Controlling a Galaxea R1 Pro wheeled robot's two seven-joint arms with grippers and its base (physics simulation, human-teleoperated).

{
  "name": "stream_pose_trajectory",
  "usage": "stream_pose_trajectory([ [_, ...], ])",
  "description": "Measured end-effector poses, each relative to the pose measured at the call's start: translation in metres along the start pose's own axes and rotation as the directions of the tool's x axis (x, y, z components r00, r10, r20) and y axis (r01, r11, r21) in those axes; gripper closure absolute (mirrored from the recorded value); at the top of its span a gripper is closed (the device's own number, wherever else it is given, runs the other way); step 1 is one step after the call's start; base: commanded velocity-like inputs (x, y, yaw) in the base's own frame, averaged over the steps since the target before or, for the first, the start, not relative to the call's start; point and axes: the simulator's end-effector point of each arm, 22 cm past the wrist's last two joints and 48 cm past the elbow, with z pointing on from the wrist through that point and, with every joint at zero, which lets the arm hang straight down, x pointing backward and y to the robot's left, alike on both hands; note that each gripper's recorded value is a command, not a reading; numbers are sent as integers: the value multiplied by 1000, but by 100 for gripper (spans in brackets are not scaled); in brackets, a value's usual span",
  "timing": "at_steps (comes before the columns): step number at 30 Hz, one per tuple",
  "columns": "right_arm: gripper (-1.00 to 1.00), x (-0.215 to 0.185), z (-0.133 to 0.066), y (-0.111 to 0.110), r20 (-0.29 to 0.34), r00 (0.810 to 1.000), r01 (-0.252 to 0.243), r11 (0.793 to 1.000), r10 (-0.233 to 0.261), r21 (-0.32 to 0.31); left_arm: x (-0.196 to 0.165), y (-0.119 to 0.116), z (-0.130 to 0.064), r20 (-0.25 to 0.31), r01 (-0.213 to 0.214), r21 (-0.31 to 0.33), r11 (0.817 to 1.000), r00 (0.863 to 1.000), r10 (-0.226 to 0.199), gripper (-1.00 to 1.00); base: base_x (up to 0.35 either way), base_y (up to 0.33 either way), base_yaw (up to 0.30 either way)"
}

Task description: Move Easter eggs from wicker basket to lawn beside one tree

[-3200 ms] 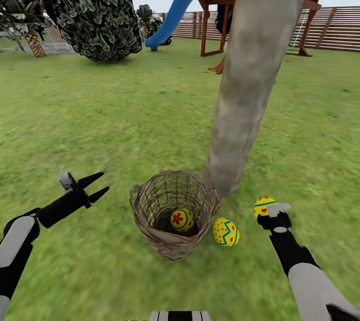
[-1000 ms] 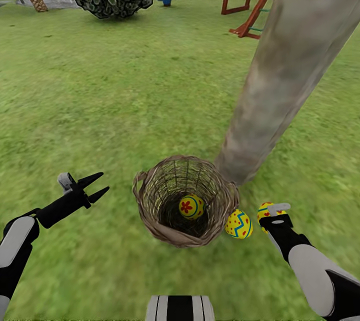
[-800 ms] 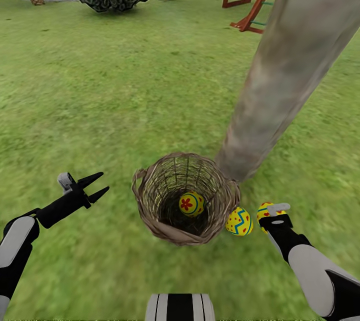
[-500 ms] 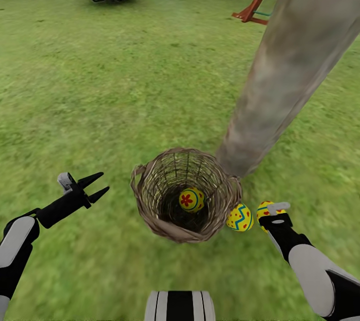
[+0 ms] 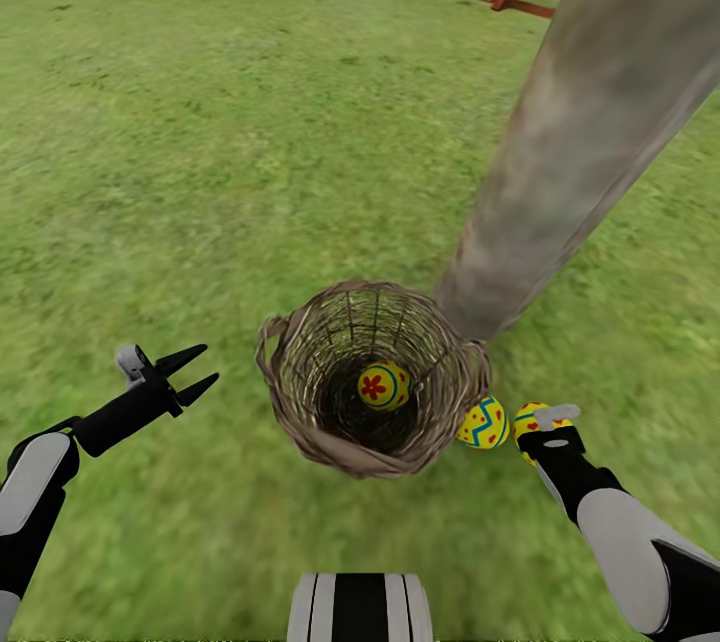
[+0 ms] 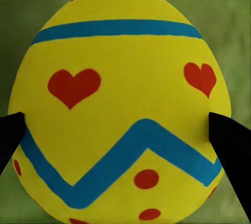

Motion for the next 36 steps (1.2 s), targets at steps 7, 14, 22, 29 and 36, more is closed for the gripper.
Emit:
stream_pose_trajectory([
  [7,100,-3,9,-6,10,1000,12,1000,-12,25,2,17,1,-4,19,-20,1000,1000,-19,-100,0,0,0],
  [14,-100,-1,11,-6,7,1000,17,999,-17,28,3,23,2,-4,27,-26,999,1000,-27,-100,0,0,0],
  [22,-100,7,5,4,-11,1000,10,1000,-10,-2,2,10,1,-2,15,-11,1000,1000,-15,-100,0,0,0],
  [29,-100,-31,-5,-25,62,998,-22,999,19,43,0,-8,0,2,-5,10,1000,1000,5,-100,0,0,0],
  [36,-100,-62,-21,-56,53,998,-46,998,43,51,-1,-25,-2,4,-26,30,999,1000,25,-100,0,0,0],
])
